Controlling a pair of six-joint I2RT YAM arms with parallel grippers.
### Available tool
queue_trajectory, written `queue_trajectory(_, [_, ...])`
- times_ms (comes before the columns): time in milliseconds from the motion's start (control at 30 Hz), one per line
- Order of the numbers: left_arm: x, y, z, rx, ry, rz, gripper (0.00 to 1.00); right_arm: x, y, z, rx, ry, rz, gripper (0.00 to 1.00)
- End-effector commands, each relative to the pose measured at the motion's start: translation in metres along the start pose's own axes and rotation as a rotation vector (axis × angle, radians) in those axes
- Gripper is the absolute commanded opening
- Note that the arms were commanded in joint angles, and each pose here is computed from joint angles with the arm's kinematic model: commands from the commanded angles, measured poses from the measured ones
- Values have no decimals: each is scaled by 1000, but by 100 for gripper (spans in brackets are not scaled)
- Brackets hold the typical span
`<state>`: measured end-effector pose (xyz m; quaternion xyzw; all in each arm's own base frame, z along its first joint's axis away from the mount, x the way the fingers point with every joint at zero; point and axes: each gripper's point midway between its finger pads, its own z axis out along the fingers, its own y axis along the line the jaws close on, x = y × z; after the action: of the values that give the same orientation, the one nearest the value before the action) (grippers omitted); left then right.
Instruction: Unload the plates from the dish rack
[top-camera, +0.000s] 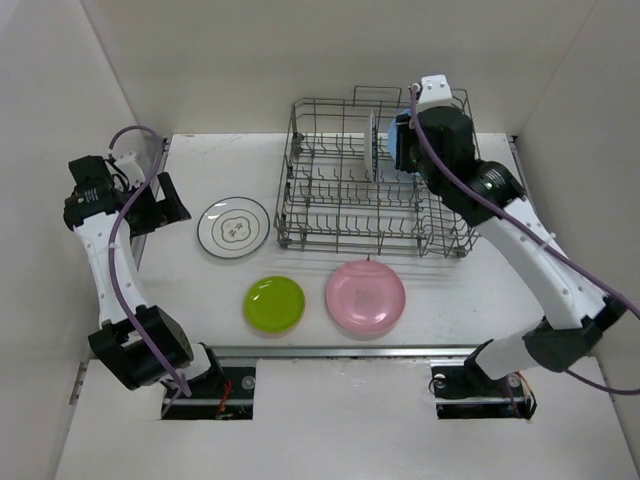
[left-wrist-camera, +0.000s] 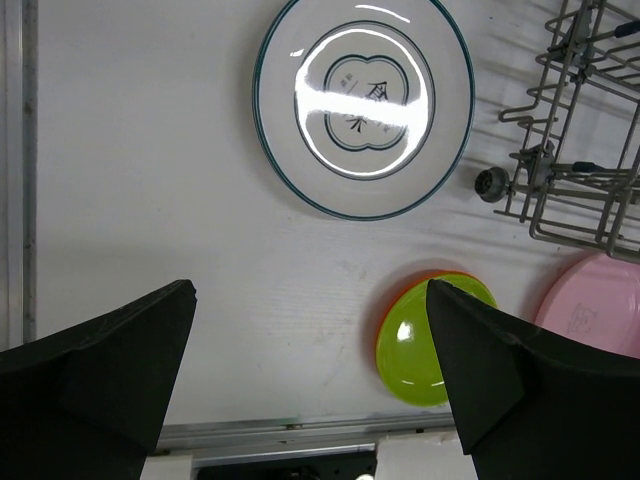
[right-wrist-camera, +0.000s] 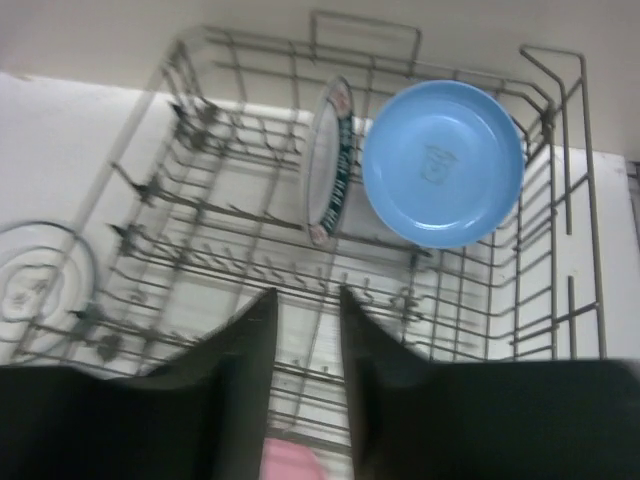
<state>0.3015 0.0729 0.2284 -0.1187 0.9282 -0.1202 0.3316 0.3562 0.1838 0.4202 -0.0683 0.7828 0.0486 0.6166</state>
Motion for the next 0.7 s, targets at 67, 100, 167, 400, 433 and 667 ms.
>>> queue_trajectory(67, [10, -14, -20, 40, -8, 47, 100, 81, -18, 45, 149, 243, -96, 62])
queue_trajectory(100, [12, -14, -24, 30, -18, 62, 100, 87, -20, 52, 165, 259, -85, 66])
queue_trajectory(167, [16, -13, -27, 15, -24, 79, 100, 80, -26, 69, 139, 265, 8, 66])
queue_trajectory(400, [27, -9, -37, -25, -11, 133, 100, 72, -72, 140, 336, 260, 90, 66])
queue_trajectory(433, [25, -6, -37, -36, -9, 145, 100, 87, -77, 155, 371, 293, 73, 66])
queue_trajectory(667, [24, 0, -27, -39, 41, 124, 100, 148, -112, 212, 432, 423, -7, 66])
